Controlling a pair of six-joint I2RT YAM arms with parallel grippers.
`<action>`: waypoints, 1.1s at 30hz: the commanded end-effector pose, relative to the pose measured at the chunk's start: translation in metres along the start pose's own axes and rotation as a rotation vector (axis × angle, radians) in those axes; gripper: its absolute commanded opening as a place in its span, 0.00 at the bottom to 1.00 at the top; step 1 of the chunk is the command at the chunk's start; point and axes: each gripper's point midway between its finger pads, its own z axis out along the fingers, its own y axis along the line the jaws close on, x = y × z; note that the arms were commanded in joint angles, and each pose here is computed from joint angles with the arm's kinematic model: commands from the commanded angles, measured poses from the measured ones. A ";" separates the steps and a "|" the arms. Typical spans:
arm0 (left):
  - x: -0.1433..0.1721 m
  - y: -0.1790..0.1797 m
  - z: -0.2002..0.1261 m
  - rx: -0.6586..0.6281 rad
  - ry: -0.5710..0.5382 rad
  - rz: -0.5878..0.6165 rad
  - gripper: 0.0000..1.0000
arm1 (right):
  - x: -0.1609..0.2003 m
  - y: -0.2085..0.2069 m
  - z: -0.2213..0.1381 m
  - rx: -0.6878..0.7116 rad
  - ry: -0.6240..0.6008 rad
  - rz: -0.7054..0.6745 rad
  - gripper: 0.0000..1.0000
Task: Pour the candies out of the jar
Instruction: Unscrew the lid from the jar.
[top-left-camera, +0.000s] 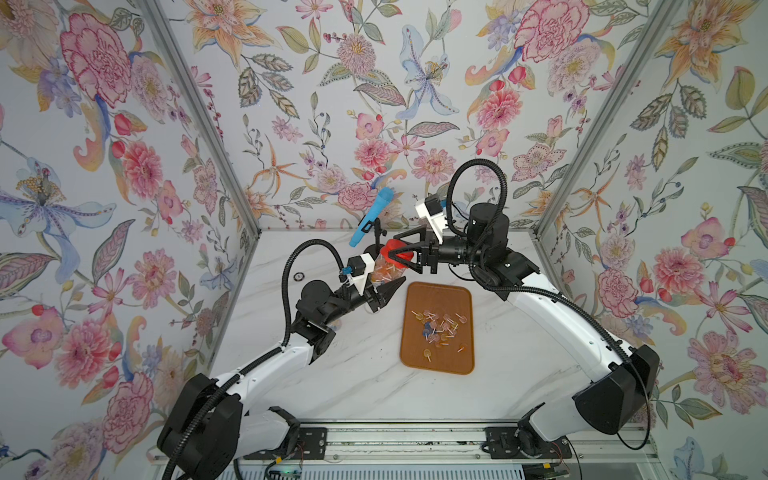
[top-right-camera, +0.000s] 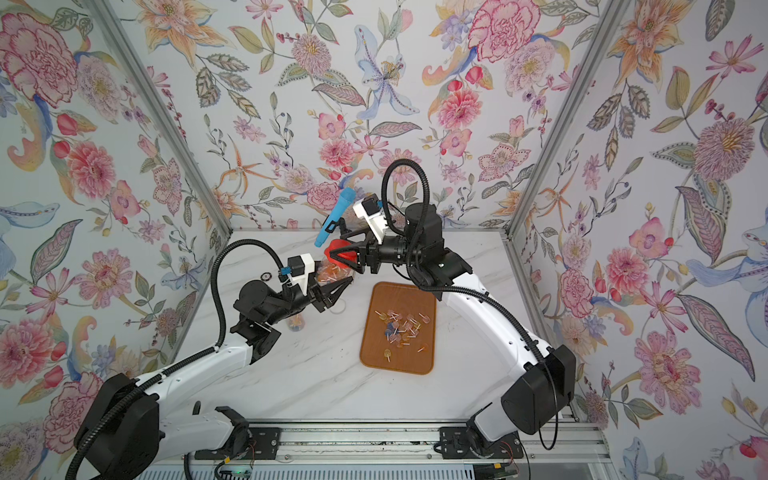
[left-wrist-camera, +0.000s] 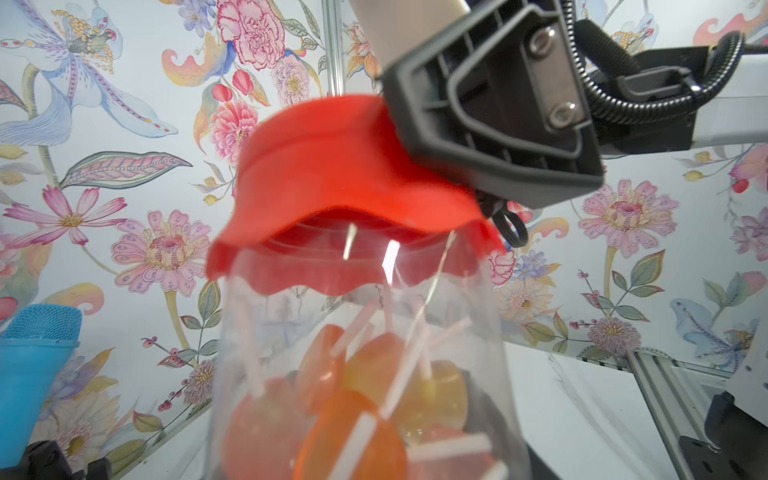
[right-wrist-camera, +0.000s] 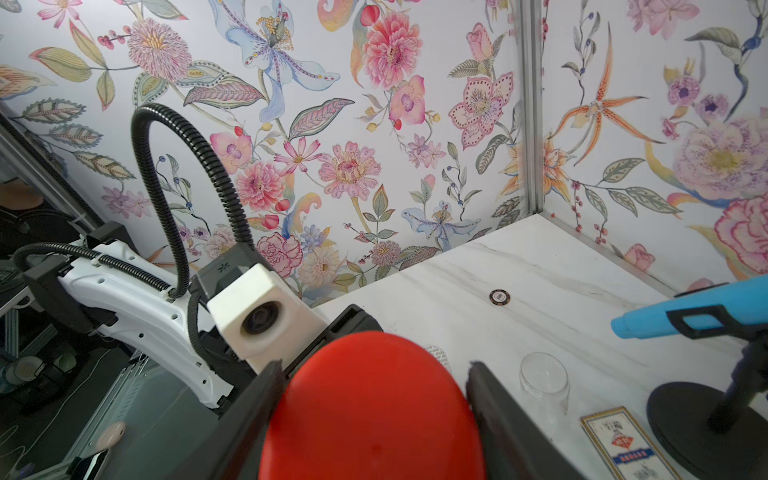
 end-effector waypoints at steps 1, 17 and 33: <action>-0.026 -0.018 0.003 0.108 -0.058 0.006 0.00 | 0.008 0.029 0.000 -0.121 0.030 -0.034 0.54; 0.025 0.040 -0.007 -0.304 0.133 0.124 0.00 | 0.005 -0.053 -0.002 0.310 -0.070 0.335 0.91; 0.031 0.040 -0.010 -0.385 0.181 0.207 0.00 | 0.036 -0.061 0.022 0.383 -0.022 0.430 0.79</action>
